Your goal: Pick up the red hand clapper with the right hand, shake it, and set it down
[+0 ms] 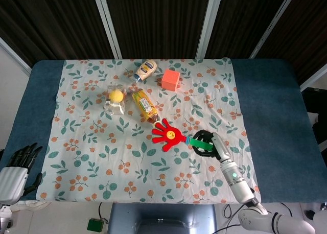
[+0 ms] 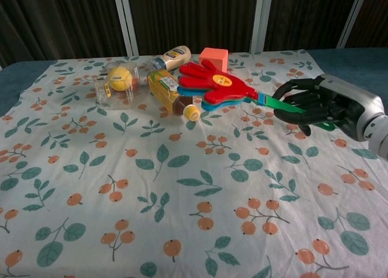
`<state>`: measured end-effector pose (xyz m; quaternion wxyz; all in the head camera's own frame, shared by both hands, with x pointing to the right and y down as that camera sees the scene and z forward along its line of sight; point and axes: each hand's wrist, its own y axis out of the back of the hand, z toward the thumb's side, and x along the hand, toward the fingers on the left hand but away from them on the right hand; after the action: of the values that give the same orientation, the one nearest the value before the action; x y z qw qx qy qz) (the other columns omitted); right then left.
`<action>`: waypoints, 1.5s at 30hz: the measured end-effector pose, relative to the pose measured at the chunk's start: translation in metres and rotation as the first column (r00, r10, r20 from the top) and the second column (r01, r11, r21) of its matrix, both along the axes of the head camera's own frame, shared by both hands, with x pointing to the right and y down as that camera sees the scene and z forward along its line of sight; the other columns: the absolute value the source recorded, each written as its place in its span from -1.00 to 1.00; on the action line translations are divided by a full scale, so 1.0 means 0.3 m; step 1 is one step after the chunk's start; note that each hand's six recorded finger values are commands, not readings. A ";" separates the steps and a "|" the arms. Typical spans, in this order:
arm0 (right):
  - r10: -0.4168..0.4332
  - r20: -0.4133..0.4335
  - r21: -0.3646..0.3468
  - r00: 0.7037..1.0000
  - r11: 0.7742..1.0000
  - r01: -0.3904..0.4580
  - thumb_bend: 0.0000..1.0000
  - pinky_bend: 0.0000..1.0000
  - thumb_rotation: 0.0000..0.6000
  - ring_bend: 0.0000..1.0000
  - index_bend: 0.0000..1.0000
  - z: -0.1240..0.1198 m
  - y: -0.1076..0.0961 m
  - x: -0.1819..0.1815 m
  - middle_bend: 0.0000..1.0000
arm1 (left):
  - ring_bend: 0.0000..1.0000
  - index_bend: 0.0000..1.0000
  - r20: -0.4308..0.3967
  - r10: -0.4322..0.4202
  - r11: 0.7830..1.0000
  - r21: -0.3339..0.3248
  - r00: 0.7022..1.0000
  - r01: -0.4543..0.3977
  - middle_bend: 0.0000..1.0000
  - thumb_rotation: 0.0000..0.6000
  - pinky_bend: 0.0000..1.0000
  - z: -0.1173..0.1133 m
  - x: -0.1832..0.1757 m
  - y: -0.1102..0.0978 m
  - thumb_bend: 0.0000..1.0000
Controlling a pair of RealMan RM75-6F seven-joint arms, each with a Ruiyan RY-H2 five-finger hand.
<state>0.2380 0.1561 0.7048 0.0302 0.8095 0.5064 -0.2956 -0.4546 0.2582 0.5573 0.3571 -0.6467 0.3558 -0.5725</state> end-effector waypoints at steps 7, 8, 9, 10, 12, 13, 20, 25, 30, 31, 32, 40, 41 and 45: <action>0.218 0.404 0.094 0.888 0.956 -0.277 -0.08 0.64 1.00 0.65 0.75 -0.159 -0.027 0.061 0.52 | -1.00 -1.00 0.006 0.002 1.000 -0.009 1.000 -0.002 -1.00 1.00 -0.78 0.009 0.004 0.000 -0.10; 0.226 0.434 0.114 0.872 0.946 -0.302 -0.08 0.64 1.00 0.66 0.75 -0.182 -0.031 0.073 0.52 | -1.00 -1.00 0.005 0.003 1.000 -0.010 1.000 -0.003 -1.00 1.00 -0.78 0.009 0.005 0.000 -0.10; 0.225 0.444 0.127 0.867 0.942 -0.310 -0.08 0.64 1.00 0.66 0.75 -0.194 -0.032 0.077 0.52 | -1.00 -1.00 0.004 0.004 1.000 -0.010 1.000 -0.004 -1.00 1.00 -0.78 0.009 0.006 -0.001 -0.10; 0.221 0.445 0.137 0.868 0.941 -0.310 -0.08 0.64 1.00 0.66 0.76 -0.200 -0.032 0.079 0.52 | -1.00 -1.00 0.003 0.005 1.000 -0.009 1.000 -0.005 -1.00 1.00 -0.78 0.009 0.006 -0.002 -0.10; 0.197 0.408 0.152 0.892 0.948 -0.279 -0.08 0.64 1.00 0.66 0.77 -0.195 -0.028 0.074 0.52 | -1.00 -1.00 0.002 0.005 1.000 -0.006 1.000 -0.005 -1.00 1.00 -0.78 0.008 0.006 -0.002 -0.10; 0.181 0.377 0.154 0.908 0.955 -0.254 -0.08 0.64 1.00 0.66 0.77 -0.186 -0.023 0.069 0.52 | -1.00 -1.00 0.001 0.005 1.000 -0.005 1.000 -0.005 -1.00 1.00 -0.78 0.007 0.007 -0.002 -0.10; -0.042 -0.019 0.064 0.999 0.997 0.043 -0.08 0.65 1.00 0.66 0.77 -0.043 0.034 0.044 0.52 | -1.00 -1.00 -0.002 0.005 1.000 -0.007 1.000 -0.005 -1.00 1.00 -0.78 0.004 0.003 -0.002 -0.10; -0.209 -0.205 -0.065 0.956 0.978 0.199 -0.08 0.65 1.00 0.66 0.78 0.024 0.080 0.039 0.52 | -1.00 -1.00 -0.001 0.004 1.000 -0.004 1.000 -0.004 -1.00 1.00 -0.78 0.003 0.003 -0.002 -0.10; -0.216 -0.167 -0.066 0.962 0.976 0.208 -0.08 0.64 1.00 0.66 0.78 -0.015 0.088 0.005 0.52 | -1.00 -1.00 0.001 0.003 1.000 -0.006 1.000 -0.003 -1.00 1.00 -0.78 0.003 0.002 0.000 -0.10; -0.191 -0.141 -0.047 0.971 0.981 0.186 -0.07 0.64 1.00 0.66 0.78 -0.033 0.080 0.001 0.52 | -1.00 -1.00 0.001 0.003 1.000 -0.006 1.000 -0.003 -1.00 1.00 -0.78 0.003 0.002 0.000 -0.10; -0.147 -0.095 -0.021 0.985 0.989 0.145 -0.07 0.64 1.00 0.66 0.78 -0.058 0.068 0.001 0.52 | -1.00 -1.00 0.001 0.002 1.000 -0.006 1.000 -0.002 -1.00 1.00 -0.78 0.003 0.002 0.000 -0.10; 0.211 0.339 0.022 0.917 0.973 -0.232 -0.08 0.64 1.00 0.66 0.77 -0.193 -0.005 0.055 0.52 | -1.00 -1.00 0.001 0.003 1.000 -0.006 1.000 -0.003 -1.00 1.00 -0.78 0.004 0.003 0.000 -0.10; 0.231 0.373 0.016 0.899 0.967 -0.255 -0.08 0.64 1.00 0.67 0.77 -0.197 -0.009 0.059 0.52 | -1.00 -1.00 0.002 0.004 1.000 -0.007 1.000 -0.004 -1.00 1.00 -0.78 0.006 0.004 0.000 -0.10; 0.221 0.378 0.015 0.899 0.970 -0.244 -0.08 0.65 1.00 0.67 0.77 -0.173 -0.002 0.050 0.52 | -1.00 -1.00 0.003 0.006 1.000 -0.011 1.000 -0.006 -1.00 1.00 -0.78 0.011 0.006 -0.001 -0.10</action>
<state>0.2531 0.1555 0.6528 0.1360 0.7851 0.5932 -0.1148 -0.4526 0.2579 0.5605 0.3557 -0.6489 0.3501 -0.5743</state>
